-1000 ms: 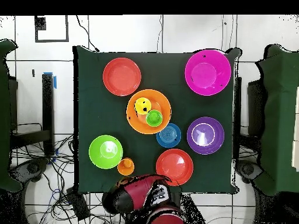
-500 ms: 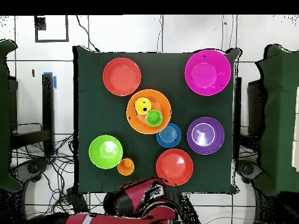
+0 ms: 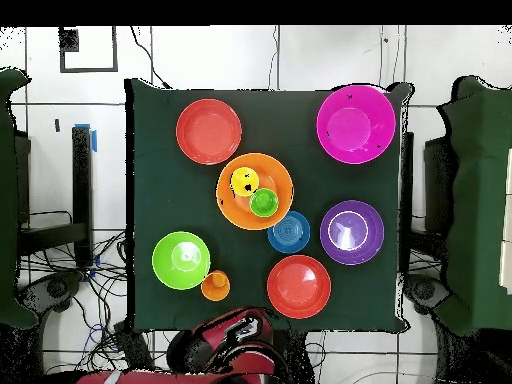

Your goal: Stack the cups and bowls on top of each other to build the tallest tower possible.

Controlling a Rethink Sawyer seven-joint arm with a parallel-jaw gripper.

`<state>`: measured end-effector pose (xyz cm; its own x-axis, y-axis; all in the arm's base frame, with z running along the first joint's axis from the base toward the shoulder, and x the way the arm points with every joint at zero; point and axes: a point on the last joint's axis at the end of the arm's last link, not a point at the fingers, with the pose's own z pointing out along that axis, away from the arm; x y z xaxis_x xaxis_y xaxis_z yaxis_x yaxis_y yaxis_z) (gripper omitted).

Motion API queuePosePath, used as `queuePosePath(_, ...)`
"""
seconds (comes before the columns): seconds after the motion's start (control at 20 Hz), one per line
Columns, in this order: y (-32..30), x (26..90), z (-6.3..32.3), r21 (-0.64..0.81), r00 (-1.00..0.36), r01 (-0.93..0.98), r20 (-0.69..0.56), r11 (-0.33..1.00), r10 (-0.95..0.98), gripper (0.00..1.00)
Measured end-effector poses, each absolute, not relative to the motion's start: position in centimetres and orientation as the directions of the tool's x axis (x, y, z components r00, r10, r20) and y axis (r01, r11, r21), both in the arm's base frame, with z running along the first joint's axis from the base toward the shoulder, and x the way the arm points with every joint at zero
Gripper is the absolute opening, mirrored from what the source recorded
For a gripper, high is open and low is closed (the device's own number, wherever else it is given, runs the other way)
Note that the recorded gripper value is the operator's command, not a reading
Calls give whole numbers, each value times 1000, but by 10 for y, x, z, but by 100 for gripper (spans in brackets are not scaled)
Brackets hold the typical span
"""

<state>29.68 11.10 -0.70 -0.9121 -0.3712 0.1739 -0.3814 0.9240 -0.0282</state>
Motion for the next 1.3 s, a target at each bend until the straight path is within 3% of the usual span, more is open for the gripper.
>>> queuePosePath(1.3, 100, 302, -8, -22, -927, -342, 172, 939, -334, 100)
